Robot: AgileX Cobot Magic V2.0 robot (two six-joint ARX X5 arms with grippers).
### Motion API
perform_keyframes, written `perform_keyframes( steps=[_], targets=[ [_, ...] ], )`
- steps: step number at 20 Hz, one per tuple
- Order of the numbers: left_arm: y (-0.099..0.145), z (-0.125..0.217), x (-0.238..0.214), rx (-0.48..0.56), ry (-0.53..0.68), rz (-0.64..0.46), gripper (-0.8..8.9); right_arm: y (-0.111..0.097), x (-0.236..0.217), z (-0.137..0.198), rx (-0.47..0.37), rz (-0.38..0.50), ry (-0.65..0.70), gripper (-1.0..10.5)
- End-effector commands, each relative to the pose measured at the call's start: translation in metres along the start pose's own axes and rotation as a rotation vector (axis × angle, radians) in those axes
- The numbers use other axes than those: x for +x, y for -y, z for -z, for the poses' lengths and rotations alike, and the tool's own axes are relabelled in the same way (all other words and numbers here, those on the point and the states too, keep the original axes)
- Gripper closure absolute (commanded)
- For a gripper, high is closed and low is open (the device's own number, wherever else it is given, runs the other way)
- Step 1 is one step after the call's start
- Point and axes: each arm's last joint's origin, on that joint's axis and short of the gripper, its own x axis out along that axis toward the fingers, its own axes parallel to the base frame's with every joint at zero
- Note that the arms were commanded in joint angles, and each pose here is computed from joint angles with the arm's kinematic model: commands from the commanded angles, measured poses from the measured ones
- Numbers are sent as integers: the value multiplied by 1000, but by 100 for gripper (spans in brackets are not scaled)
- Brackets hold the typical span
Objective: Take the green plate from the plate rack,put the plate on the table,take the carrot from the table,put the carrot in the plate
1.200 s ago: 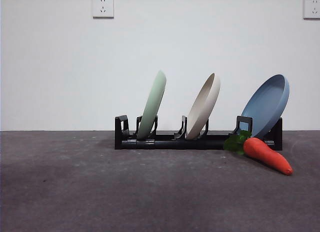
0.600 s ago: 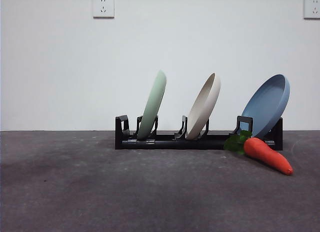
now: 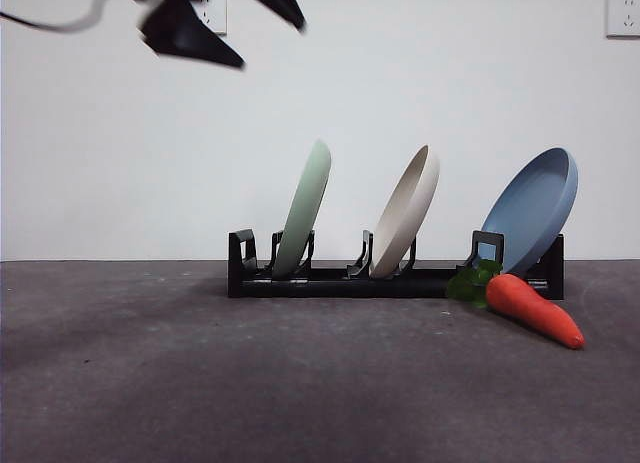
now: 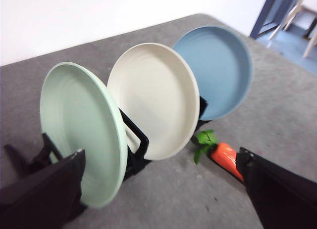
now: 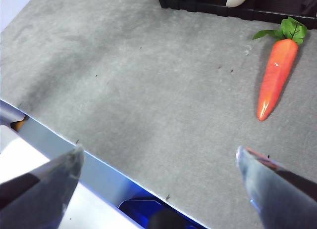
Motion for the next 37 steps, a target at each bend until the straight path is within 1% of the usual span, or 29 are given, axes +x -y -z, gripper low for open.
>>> perform_keyframes(
  steps=[1,4,6,9,11,12,15,16,17,18,21,23,26,28,32,34,37],
  targets=[
    [-10,0,39,2,-19,-1,280,0,0,-1,-13,-1,6,349],
    [-26,6,81,-5,-44,-54,280,0,0,-1,-13,-1,5,349],
    [-33,13,102,-5,-43,-58,281,0,0,-1,-13,-1,5,349],
    [-41,28,124,-5,-41,-79,282,0,0,-1,-13,-1,5,349],
    [-44,38,133,-12,-68,-81,291,0,0,-1,-13,-1,5,350],
    [-44,40,135,-14,-78,-82,350,0,0,-1,-12,1,4,350],
    [-44,41,136,-15,-81,-78,648,0,1,-1,-9,0,-1,350],
    [-44,41,136,-16,-81,-73,732,1,2,-2,-8,0,-4,350],
    [-45,41,136,-17,-84,-73,777,1,2,-2,-6,0,-7,350],
    [-45,42,136,-19,-89,-73,793,2,3,-2,-5,0,-10,351],
    [-44,42,136,-23,-90,-62,822,2,4,-3,-2,-1,-16,351],
    [-43,42,135,-33,-89,-18,822,2,5,-3,-1,-1,-17,351],
    [-42,38,132,-83,-79,-19,822,2,5,-3,-1,-1,-17,351],
    [-41,32,126,-88,-62,-20,822,2,5,-3,-1,-1,-17,351],
    [-31,6,102,-76,12,5,822,2,5,-3,-1,-1,-17,351],
    [-24,-12,81,-58,66,8,822,2,5,-3,-1,-1,-17,351],
    [-8,-39,38,-28,128,16,822,2,5,-3,-1,-1,-17,351]
  ],
)
